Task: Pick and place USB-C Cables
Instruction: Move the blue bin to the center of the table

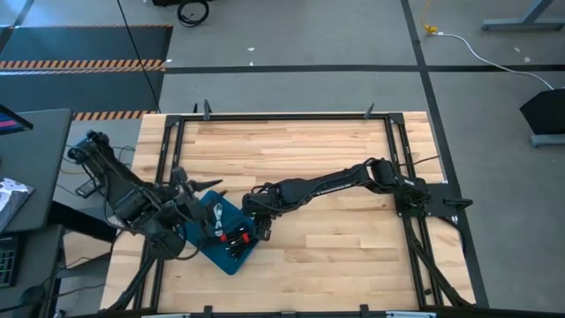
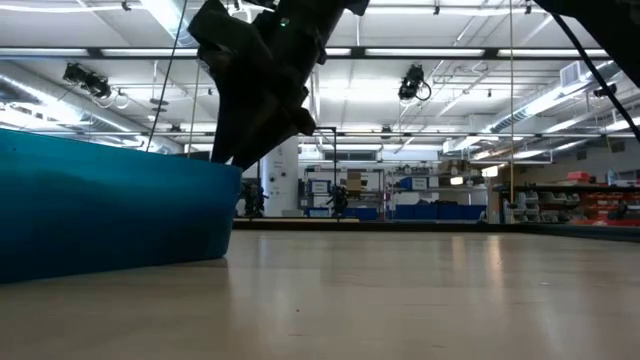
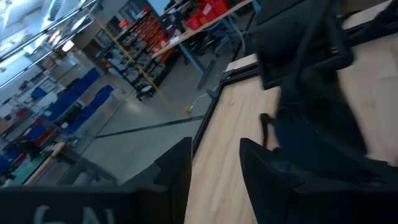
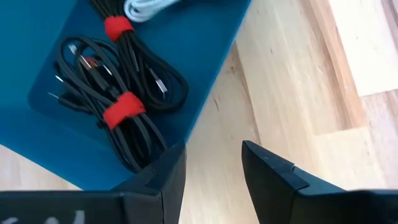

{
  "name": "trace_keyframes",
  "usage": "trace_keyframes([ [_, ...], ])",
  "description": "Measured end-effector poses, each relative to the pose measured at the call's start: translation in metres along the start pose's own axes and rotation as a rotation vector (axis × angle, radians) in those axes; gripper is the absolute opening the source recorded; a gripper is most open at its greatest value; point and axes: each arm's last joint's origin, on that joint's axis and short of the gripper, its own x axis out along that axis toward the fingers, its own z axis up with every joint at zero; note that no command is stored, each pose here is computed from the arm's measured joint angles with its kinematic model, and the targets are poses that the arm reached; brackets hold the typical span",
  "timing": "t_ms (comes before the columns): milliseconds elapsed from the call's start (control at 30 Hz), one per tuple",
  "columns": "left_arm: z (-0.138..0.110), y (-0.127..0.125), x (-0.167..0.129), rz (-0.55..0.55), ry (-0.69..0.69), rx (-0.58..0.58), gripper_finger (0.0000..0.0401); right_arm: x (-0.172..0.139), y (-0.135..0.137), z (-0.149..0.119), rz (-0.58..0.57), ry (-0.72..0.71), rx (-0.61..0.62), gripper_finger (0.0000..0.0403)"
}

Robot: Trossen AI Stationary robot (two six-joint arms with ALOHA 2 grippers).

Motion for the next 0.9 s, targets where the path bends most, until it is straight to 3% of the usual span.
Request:
trace_keyframes([
  [467,0.0,0.01,0.024,0.101,0.06,-0.058,0.0142,0.018,0.009,-0.007,0.004,0.019,0.004,0.0162],
  [700,-0.001,0.014,0.034,0.127,0.088,-0.088,0.0142,0.028,0.0,-0.01,-0.024,0.061,-0.03,0.0161],
  [900,-0.002,0.015,0.035,0.113,0.097,-0.09,0.0142,0.028,-0.011,-0.017,-0.111,0.144,-0.062,0.0129],
])
